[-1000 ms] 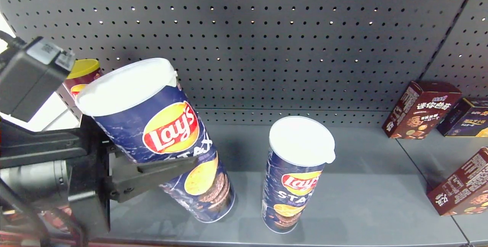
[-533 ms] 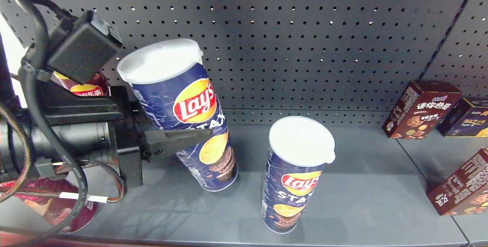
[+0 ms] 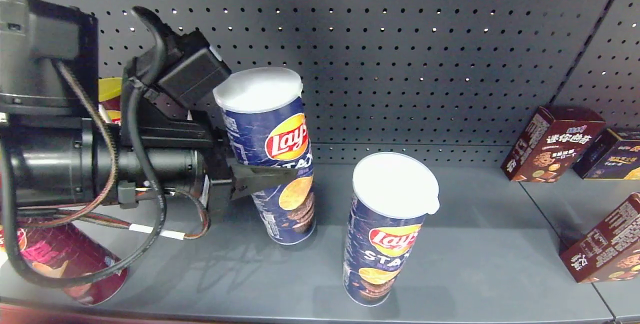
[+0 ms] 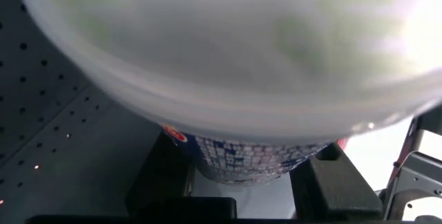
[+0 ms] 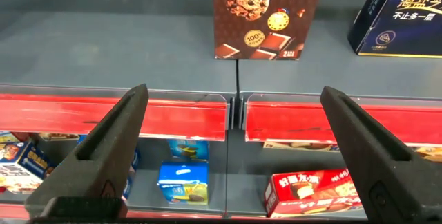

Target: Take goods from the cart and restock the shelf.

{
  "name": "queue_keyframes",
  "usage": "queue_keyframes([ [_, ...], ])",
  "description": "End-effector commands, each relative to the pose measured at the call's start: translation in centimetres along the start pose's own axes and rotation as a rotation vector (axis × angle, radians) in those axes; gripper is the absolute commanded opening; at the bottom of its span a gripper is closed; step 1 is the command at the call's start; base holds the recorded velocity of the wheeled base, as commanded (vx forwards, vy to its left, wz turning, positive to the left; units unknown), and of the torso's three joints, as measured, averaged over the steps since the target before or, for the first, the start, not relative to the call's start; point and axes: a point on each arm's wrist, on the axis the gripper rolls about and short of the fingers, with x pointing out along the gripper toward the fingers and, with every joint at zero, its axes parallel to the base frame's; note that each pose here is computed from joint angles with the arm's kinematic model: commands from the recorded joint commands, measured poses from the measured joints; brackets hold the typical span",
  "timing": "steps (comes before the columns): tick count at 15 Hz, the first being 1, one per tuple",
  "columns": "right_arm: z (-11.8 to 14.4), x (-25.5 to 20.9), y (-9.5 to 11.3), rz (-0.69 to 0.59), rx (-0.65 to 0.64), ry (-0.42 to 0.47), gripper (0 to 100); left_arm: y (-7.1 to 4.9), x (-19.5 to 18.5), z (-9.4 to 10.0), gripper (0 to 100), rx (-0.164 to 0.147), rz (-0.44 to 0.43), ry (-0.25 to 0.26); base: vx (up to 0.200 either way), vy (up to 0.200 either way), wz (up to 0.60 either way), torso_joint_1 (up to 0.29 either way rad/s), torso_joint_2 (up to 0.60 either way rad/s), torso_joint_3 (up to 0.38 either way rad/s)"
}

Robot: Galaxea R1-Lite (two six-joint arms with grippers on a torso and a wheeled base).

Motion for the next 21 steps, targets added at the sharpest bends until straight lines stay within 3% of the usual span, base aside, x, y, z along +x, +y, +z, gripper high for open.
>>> queue_keyframes([
  [1, 0.0, 0.0, 0.0, 0.001, -0.001, 0.000, 100, 0.8, 2.1, -0.5, 0, 0.001, -0.010, 0.035, 0.000, 0.000, 0.00, 0.000, 0.00, 0.000],
  [3, 0.0, 0.0, 0.0, 0.001, -0.001, 0.000, 100, 1.1, 2.8, -0.9, 0, -0.005, -0.014, 0.050, 0.000, 0.000, 0.00, 0.000, 0.00, 0.000],
  [7, 0.0, 0.0, 0.0, 0.001, -0.001, 0.000, 100, 2.4, 5.6, -1.1, 0, 0.015, 0.006, -0.006, 0.000, 0.000, 0.00, 0.000, 0.00, 0.000],
  [13, 0.0, 0.0, 0.0, 0.001, -0.001, 0.000, 100, 3.9, 8.5, -0.1, 0, 0.027, 0.011, -0.025, 0.000, 0.000, 0.00, 0.000, 0.00, 0.000],
  [21, 0.0, 0.0, 0.0, 0.001, -0.001, 0.000, 100, 4.8, 10.9, -0.2, 0, 0.028, 0.003, -0.026, 0.000, 0.000, 0.00, 0.000, 0.00, 0.000],
])
